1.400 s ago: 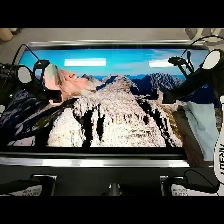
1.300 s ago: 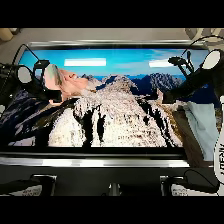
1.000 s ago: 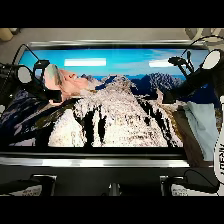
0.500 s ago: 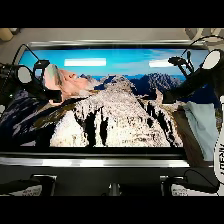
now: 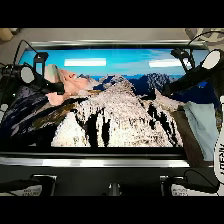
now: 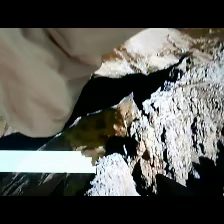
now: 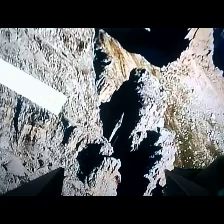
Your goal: Fold the shirts.
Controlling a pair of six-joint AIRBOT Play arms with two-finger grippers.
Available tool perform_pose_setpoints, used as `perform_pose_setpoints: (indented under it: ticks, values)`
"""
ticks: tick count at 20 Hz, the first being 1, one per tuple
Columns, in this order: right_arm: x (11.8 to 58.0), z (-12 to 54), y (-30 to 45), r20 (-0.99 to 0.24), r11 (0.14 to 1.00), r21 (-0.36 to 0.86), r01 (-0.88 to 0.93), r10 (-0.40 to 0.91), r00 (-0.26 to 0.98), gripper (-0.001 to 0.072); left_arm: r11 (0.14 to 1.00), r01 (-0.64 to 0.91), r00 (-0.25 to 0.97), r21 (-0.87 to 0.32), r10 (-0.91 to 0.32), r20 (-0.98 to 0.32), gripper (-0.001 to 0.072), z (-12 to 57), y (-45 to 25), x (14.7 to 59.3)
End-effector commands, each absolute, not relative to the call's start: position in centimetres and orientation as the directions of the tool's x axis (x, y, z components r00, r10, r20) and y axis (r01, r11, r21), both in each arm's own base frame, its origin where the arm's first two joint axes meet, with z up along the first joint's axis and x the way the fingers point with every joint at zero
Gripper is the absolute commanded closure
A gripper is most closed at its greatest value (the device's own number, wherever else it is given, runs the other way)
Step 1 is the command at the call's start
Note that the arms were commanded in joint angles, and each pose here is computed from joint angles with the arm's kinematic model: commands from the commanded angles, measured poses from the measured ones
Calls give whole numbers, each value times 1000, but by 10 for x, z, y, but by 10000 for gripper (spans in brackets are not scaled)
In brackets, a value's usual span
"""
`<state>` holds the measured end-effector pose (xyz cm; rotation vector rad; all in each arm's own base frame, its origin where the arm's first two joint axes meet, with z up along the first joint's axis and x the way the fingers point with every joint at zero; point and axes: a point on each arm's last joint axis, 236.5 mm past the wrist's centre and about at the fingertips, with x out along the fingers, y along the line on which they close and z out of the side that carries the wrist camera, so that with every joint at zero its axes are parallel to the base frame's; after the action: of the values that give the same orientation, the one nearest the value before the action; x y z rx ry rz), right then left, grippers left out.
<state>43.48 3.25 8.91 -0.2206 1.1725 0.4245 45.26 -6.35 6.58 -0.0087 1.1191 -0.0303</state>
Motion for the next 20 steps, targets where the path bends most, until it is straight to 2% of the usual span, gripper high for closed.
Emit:
perform_pose_setpoints:
  ticks: [1,4,6,8,12,13,14,15,16,17,18,20]
  values:
    - [455,96,31,-892,908,14,-418,200,406,40,998,-49,522,-46,-14,-853,-13,72,-49,502]
    - [453,96,33,-894,907,23,-420,207,398,39,985,-170,396,-33,37,-917,-13,36,-7,531]
    - [445,94,40,-901,900,62,-431,236,363,39,967,-248,309,-59,21,-951,-13,-2,9,541]
    - [435,92,46,-911,891,101,-442,261,319,39,954,-275,247,-120,-51,-968,-13,-39,4,544]
    - [426,90,48,-920,878,115,-464,270,283,40,955,-278,177,-105,-56,-983,-13,-86,4,542]
    - [425,89,48,-922,877,117,-465,270,278,40,956,-276,171,-103,-57,-984,136,-90,2,541]
    - [425,89,48,-922,877,117,-467,270,277,41,956,-275,172,-104,-58,-983,647,-88,1,541]
    - [425,90,48,-921,869,108,-483,270,280,41,958,-265,187,-110,-61,-981,681,-81,-1,544]
    - [427,91,47,-919,862,95,-498,268,289,60,963,-243,214,-114,-61,-975,680,-68,-3,548]
    - [432,95,45,-912,856,63,-512,258,319,110,974,-196,258,-114,-61,-964,681,-48,-5,554]
    - [436,102,42,-903,855,31,-518,247,353,110,981,-154,312,-113,-61,-948,681,-22,-6,560]
    - [448,134,33,-853,860,-81,-504,202,482,110,991,-75,456,-107,-61,-888,681,52,-10,566]
